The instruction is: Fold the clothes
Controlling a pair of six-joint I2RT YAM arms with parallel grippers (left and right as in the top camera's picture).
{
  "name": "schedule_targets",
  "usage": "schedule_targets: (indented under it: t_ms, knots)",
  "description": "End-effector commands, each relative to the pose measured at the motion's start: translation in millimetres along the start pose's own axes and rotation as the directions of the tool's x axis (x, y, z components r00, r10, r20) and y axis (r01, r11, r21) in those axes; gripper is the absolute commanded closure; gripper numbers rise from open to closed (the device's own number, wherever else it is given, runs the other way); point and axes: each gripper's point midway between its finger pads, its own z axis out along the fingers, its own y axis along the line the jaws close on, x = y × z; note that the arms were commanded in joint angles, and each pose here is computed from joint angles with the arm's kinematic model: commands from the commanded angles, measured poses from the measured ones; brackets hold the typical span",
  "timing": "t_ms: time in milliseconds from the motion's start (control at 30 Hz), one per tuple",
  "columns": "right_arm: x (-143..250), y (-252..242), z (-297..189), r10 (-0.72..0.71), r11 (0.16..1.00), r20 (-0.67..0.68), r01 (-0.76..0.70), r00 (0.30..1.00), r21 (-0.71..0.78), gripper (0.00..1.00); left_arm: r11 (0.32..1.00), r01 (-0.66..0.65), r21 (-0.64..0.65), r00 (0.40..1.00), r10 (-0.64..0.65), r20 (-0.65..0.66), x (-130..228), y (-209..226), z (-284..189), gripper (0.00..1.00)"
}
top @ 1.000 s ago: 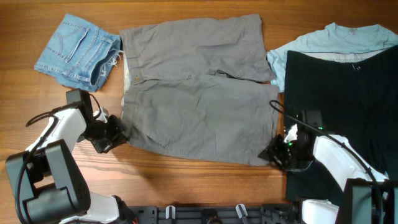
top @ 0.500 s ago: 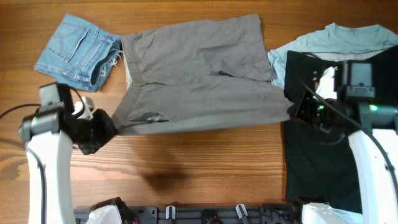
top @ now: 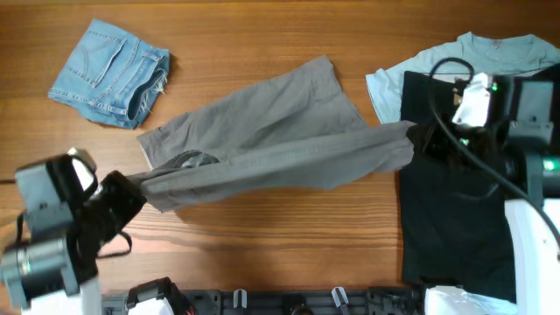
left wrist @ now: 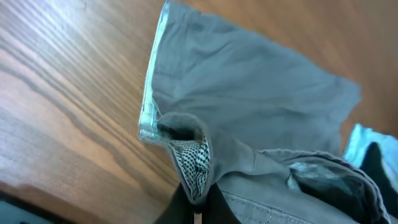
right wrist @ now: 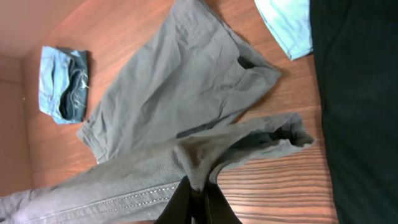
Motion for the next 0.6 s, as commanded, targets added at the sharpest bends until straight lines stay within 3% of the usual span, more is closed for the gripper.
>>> schedule_targets:
  t_ms: [0, 167, 333, 567]
  knots:
    - [-35, -23, 15, -0.009, 0.993, 0.068, 0.001, 0.998, 0.117, 0.96, 0.981, 0.007, -0.191, 1.000, -0.007, 0.003, -25, 26, 22, 0.96]
    - [-77, -7, 70, -0.052, 0.999, 0.088, 0.051, 0.995, 0.017, 0.96, 0.976, -0.023, -0.215, 0.999, 0.015, -0.039, -56, 20, 71, 0.96]
    - [-105, 4, 148, -0.098, 0.994, 0.093, 0.103, 0.991, -0.046, 0.96, 0.963, -0.043, -0.265, 0.990, 0.005, -0.143, -63, 28, 124, 0.96]
    - [-132, 46, 246, -0.206, 0.948, 0.218, 0.250, 0.954, -0.198, 0.95, 0.969, -0.045, -0.245, 0.993, 0.017, -0.114, -92, 25, 187, 0.76]
